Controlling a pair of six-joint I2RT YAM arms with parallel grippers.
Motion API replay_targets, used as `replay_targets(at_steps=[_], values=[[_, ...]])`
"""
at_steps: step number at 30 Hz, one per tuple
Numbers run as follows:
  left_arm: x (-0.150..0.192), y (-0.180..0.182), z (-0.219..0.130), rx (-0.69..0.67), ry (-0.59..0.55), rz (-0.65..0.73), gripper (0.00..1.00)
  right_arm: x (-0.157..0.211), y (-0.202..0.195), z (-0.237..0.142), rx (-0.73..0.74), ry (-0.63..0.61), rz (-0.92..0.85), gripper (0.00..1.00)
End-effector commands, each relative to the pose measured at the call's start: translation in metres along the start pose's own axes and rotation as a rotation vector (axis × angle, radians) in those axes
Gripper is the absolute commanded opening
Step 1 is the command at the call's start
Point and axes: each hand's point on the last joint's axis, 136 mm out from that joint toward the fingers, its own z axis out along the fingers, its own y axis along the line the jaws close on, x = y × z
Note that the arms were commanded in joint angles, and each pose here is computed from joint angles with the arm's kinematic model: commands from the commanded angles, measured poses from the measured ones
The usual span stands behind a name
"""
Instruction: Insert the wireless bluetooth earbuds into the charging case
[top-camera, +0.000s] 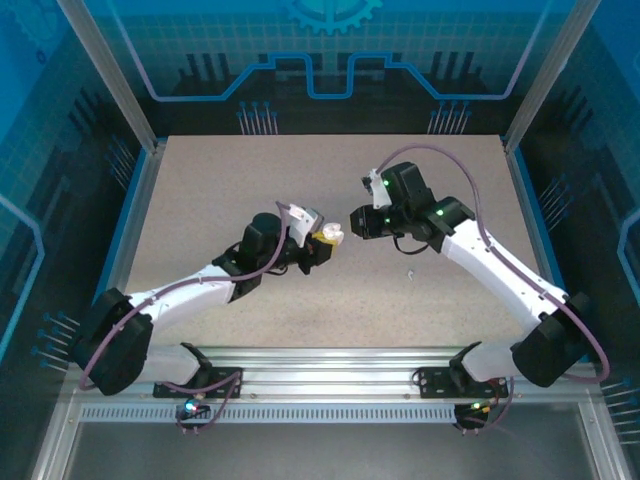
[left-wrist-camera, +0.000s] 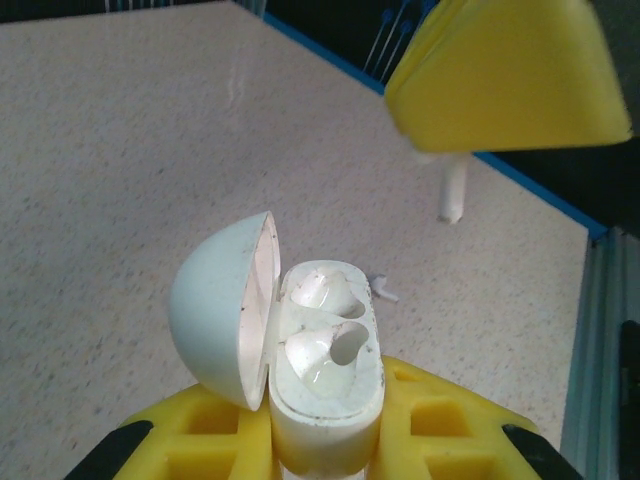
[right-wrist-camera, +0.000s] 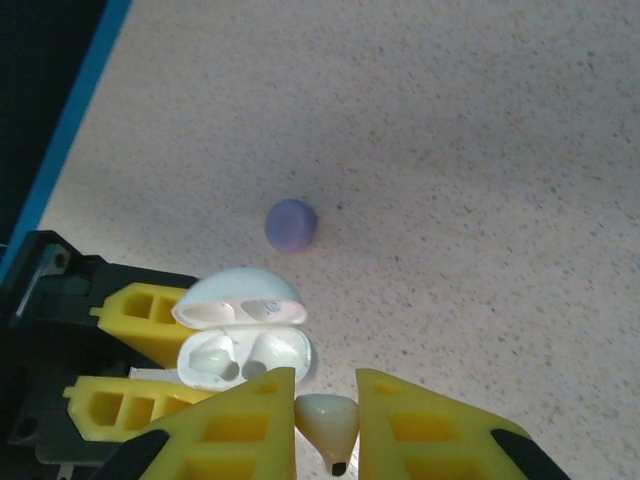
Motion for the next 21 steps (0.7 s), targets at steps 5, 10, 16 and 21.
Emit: replay_targets(at_steps=[5, 10, 16, 21], values=[[-0.019, -0.032, -0.009, 0.179, -0.116, 0.069, 0.18, -0.018, 0.041, -0.021, -0.192, -0.191, -0.148, 0.19], [-0.022, -0.044, -0.017, 0.226, -0.137, 0.118, 0.18, -0.017, 0.055, -0.033, -0.265, -0.246, -0.243, 0.19], [-0.025, -0.056, -0.025, 0.262, -0.130, 0.207, 0.19, 0.000, 0.070, -0.032, -0.353, -0.217, -0.340, 0.20], [-0.026, -0.062, -0.031, 0.268, -0.124, 0.251, 0.19, 0.007, 0.071, -0.032, -0.351, -0.221, -0.392, 0.20]])
